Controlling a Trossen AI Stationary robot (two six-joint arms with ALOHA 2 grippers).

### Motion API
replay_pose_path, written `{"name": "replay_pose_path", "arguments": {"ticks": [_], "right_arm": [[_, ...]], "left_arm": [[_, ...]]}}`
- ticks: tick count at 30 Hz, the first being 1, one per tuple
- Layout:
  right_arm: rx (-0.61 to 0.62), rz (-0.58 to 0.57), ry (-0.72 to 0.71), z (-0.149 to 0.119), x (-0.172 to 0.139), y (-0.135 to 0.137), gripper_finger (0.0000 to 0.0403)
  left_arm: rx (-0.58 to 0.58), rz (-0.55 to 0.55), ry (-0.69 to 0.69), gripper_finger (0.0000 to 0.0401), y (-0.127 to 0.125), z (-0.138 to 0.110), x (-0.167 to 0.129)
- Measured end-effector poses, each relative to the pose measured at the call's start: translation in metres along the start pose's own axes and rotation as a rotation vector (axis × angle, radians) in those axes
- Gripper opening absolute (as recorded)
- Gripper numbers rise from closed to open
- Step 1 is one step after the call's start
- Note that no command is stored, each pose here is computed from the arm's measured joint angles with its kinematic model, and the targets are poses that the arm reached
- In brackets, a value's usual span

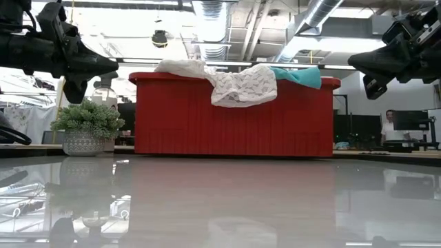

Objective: Fold Laundry from Bin
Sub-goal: Fold the black shorts

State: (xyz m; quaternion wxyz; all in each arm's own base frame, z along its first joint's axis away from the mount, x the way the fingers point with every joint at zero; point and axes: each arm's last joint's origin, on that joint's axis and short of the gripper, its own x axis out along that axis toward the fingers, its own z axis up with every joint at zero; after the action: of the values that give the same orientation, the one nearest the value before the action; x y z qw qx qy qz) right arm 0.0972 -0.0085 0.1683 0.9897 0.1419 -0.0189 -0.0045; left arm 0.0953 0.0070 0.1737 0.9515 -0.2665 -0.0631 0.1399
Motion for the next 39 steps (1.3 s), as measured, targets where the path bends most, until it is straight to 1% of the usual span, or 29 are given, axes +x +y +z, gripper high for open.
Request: {"name": "replay_pose_path", "arguments": {"ticks": [4, 7, 9, 11, 15, 20, 21, 25, 28, 31, 35, 39], "right_arm": [[0.018, 0.010, -0.016, 0.002, 0.000, 0.001, 0.0049], [0.119, 0.020, -0.043, 0.004, 0.000, 0.001, 0.0049], [0.152, 0.020, -0.070, 0.007, 0.000, 0.002, 0.0049], [0.159, -0.006, -0.102, 0.009, 0.000, 0.001, 0.0049], [0.282, 0.027, -0.153, 0.014, -0.001, 0.003, 0.0049], [0.376, 0.037, -0.163, 0.015, -0.001, 0.004, 0.0049], [0.374, 0.037, -0.171, 0.016, -0.001, 0.004, 0.0049], [0.356, 0.051, -0.282, 0.029, -0.004, 0.006, 0.0049], [0.321, 0.061, -0.380, 0.046, -0.010, 0.011, 0.0049], [0.298, 0.040, -0.471, 0.066, -0.017, 0.016, 0.0051], [0.255, 0.023, -0.518, 0.087, -0.022, 0.022, 0.0063], [0.192, 0.007, -0.559, 0.112, -0.026, 0.030, 0.0091]], "left_arm": [[-0.063, 0.031, -0.023, 0.0000, 0.001, 0.001, 0.000], [-0.109, 0.037, -0.031, 0.0000, 0.001, 0.001, 0.000], [-0.141, 0.034, -0.038, 0.0000, 0.001, 0.002, 0.000], [-0.160, 0.025, -0.052, 0.0000, 0.000, 0.003, 0.000], [-0.211, -0.001, -0.084, 0.0000, -0.002, 0.006, 0.000], [-0.272, -0.066, -0.170, 0.0000, -0.007, 0.016, -0.002], [-0.283, -0.077, -0.196, 0.0000, -0.008, 0.018, -0.002], [-0.346, -0.150, -0.306, 0.0001, -0.013, 0.030, -0.006], [-0.339, -0.216, -0.363, 0.0009, -0.017, 0.037, -0.009], [-0.343, -0.226, -0.395, 0.0028, -0.021, 0.046, -0.012], [-0.298, -0.243, -0.443, 0.0063, -0.030, 0.064, -0.017], [-0.187, -0.275, -0.493, 0.0098, -0.043, 0.089, -0.022]]}}
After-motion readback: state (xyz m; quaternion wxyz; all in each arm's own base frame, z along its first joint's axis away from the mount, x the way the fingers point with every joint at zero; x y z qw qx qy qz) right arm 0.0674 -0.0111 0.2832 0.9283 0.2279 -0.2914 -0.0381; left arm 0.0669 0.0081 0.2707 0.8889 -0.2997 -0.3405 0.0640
